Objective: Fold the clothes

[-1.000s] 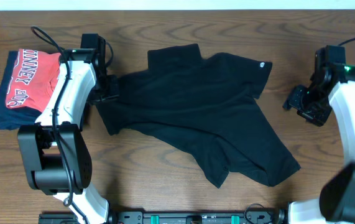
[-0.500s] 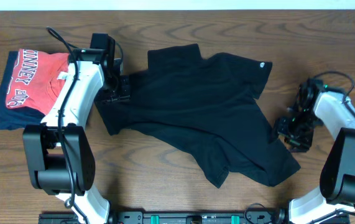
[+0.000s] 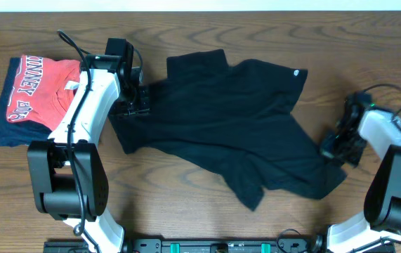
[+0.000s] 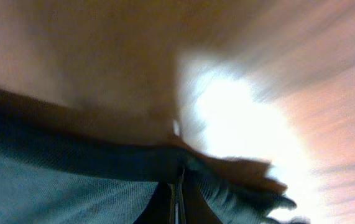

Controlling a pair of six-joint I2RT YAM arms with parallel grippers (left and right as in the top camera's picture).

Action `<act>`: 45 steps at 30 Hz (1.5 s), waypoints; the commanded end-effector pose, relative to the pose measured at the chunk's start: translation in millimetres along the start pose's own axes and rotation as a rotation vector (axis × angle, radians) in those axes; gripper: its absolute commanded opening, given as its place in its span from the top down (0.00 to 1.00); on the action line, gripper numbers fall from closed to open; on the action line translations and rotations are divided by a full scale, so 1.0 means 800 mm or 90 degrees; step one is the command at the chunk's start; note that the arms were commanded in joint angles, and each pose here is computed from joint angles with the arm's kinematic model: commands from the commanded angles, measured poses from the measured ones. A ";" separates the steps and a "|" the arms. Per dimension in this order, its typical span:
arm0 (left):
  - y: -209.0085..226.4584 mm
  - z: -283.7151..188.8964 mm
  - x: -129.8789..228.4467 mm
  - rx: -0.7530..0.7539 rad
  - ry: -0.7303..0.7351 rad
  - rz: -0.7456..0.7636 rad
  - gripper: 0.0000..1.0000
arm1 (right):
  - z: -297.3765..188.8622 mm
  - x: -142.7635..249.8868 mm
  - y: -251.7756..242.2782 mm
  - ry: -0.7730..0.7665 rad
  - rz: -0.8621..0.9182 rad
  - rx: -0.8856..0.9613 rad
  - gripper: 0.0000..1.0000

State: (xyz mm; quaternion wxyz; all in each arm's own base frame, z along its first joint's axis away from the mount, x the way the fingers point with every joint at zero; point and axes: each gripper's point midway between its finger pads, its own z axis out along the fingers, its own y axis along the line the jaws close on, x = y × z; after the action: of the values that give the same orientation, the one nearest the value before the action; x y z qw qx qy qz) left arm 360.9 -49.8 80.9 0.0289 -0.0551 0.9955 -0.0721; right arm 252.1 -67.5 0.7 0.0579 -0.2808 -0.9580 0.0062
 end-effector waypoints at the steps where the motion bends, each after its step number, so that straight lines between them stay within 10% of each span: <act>1: -0.015 -0.014 0.001 0.038 -0.013 0.016 0.58 | -0.047 -0.076 -0.043 -0.115 0.115 0.039 0.99; 6: -0.017 -0.014 0.002 0.044 -0.010 0.016 0.59 | -0.091 -0.114 -0.045 -0.148 0.117 -0.068 0.99; 11: -0.018 -0.014 0.001 0.045 -0.013 0.017 0.58 | -0.086 -0.095 -0.063 -0.106 0.135 -0.054 0.56; 21: -0.081 -0.015 0.008 0.142 -0.019 0.173 0.52 | -0.048 -0.062 -0.081 -0.047 0.223 -0.047 0.45; 31: -0.135 -0.012 0.004 0.155 -0.069 0.309 0.44 | -0.006 -0.078 -0.093 -0.107 0.283 -0.069 0.60; 35: -0.145 -0.013 0.000 0.160 -0.085 0.323 0.44 | 0.015 -0.067 -0.102 -0.107 0.341 -0.061 0.48; 40: -0.147 -0.012 0.001 0.160 -0.084 0.325 0.44 | 0.023 -0.072 -0.121 -0.128 0.380 -0.058 0.99; 45: -0.147 -0.012 0.001 0.161 -0.084 0.325 0.44 | -0.011 -0.104 -0.176 -0.177 0.459 -0.063 0.99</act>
State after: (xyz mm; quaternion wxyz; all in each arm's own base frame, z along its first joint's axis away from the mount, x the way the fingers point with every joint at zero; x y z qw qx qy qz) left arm 371.8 -161.7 95.3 0.1019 0.1849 0.9613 -0.1769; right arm 252.1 -196.6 -2.4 -0.0767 -0.5596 -0.8252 -0.0011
